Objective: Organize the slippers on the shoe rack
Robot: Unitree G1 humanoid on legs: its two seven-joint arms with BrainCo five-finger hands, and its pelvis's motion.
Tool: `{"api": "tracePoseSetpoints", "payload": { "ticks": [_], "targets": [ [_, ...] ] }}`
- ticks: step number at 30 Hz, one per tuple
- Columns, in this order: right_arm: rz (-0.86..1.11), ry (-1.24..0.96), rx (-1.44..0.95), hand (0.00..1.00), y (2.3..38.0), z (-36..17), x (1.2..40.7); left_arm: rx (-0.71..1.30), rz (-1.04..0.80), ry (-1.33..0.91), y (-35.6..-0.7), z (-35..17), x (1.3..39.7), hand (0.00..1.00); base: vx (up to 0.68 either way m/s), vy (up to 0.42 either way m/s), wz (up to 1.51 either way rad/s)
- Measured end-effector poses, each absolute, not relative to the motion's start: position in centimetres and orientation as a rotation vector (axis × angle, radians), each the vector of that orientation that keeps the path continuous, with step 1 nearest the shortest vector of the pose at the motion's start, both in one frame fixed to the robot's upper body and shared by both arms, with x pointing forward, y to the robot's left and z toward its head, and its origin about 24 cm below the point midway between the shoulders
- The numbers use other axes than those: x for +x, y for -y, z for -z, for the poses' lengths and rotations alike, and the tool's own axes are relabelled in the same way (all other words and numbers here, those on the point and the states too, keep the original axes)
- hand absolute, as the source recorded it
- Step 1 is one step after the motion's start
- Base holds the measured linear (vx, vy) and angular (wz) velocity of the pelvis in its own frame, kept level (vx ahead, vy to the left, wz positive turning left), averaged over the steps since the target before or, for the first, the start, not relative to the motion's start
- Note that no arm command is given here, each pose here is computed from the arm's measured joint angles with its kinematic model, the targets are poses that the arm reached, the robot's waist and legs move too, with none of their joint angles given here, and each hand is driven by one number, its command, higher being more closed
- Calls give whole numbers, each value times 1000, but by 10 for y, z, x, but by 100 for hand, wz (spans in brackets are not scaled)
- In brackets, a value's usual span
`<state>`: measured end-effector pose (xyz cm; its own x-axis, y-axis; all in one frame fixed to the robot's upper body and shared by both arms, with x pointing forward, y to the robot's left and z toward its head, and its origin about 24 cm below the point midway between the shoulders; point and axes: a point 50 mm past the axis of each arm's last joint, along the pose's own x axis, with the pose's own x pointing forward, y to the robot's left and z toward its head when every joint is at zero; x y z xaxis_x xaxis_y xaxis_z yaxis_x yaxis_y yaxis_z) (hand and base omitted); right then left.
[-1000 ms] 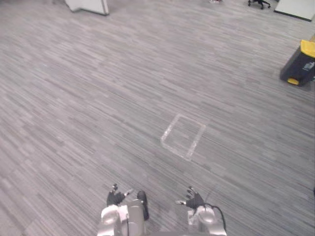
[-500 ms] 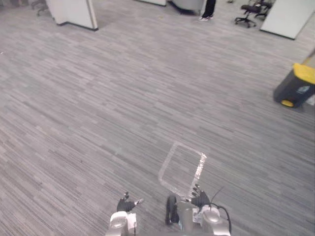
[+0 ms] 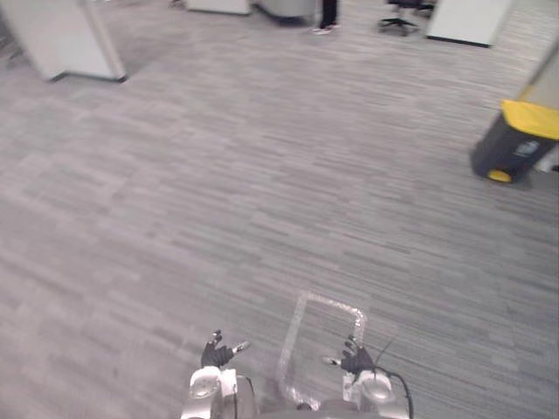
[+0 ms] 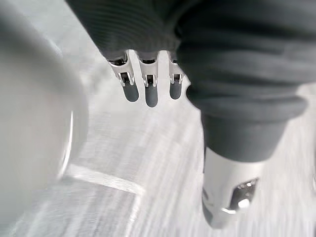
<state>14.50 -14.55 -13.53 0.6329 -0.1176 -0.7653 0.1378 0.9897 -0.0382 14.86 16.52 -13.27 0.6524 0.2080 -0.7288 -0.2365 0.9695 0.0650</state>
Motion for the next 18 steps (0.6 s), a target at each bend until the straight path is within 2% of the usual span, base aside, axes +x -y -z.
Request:
{"api": "tracePoseSetpoints", "payload": {
  "ticks": [6, 10, 18],
  "targets": [
    [107, -940, 6, 0, 139, 144, 125, -12, -290, -856, -179, 137, 136, 0, 452, 374, -128],
    [112, -930, 8, 0, 140, 143, 127, -12, -286, -876, -177, 139, 132, 0, 304, 240, -117],
    [82, -910, -35, 0, 144, 141, 148, 42, -200, -962, -170, 150, 127, 0, 252, 28, -77]
  ]
}}
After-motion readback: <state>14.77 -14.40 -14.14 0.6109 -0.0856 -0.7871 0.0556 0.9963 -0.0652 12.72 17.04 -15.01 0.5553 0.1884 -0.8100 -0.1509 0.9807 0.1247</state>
